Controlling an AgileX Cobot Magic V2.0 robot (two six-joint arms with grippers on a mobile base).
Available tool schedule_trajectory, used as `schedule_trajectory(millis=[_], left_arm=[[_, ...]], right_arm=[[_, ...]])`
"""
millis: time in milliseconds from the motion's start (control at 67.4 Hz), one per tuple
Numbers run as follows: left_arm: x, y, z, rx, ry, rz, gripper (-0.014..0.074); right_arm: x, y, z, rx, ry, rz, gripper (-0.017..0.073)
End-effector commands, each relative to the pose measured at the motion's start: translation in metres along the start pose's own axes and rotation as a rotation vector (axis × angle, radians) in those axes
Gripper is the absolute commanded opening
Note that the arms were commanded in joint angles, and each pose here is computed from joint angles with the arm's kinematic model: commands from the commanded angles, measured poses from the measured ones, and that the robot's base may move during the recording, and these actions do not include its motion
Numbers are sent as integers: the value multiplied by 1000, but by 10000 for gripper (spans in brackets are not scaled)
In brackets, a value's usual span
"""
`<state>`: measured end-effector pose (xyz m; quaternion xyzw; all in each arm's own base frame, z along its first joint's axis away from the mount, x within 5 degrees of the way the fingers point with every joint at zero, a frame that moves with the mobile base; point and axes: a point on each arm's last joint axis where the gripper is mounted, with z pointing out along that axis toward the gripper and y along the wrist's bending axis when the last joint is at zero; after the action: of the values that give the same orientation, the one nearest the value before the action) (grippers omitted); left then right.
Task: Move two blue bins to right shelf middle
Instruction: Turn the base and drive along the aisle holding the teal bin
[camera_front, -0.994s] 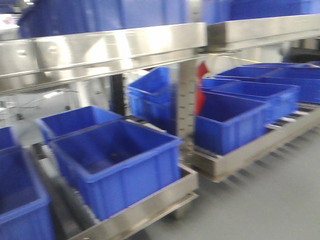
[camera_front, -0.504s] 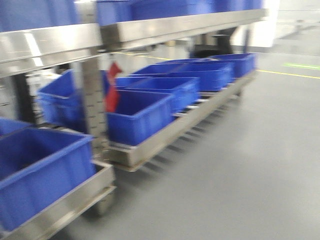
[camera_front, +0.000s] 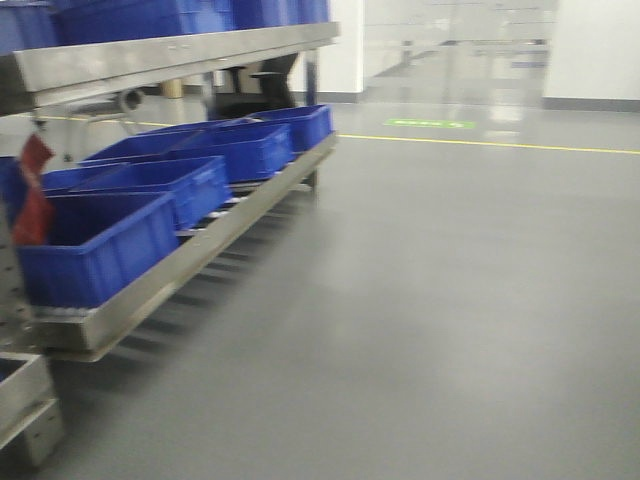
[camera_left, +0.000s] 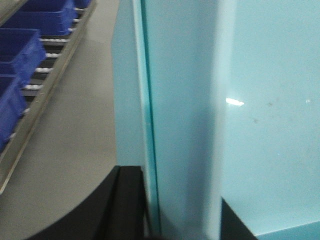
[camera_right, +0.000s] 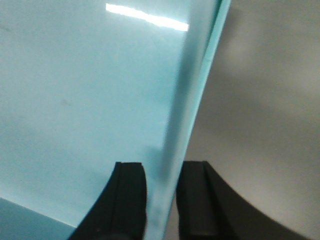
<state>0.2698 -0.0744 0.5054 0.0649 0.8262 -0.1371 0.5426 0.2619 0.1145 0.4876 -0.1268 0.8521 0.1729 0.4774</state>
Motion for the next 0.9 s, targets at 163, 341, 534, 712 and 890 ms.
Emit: schedule_trajectory(millis=[163, 341, 534, 712, 890], left_arm=[[-19, -6, -15, 56, -180, -58, -111], [-19, -6, -15, 56, -180, -58, -111], [-19, -6, -15, 56, -180, -58, -111], [-19, -6, -15, 56, -180, -58, -111], [-19, -6, -15, 56, -180, -58, -111]], right_arm=[[-7, 3, -10, -21, -62, -26, -154], [-7, 3, -10, -21, -62, -26, -154], [-7, 3, -10, -21, -62, -26, -154], [-7, 3, -10, -21, -62, -26, -154], [-7, 3, -10, -21, -62, -26, -154]])
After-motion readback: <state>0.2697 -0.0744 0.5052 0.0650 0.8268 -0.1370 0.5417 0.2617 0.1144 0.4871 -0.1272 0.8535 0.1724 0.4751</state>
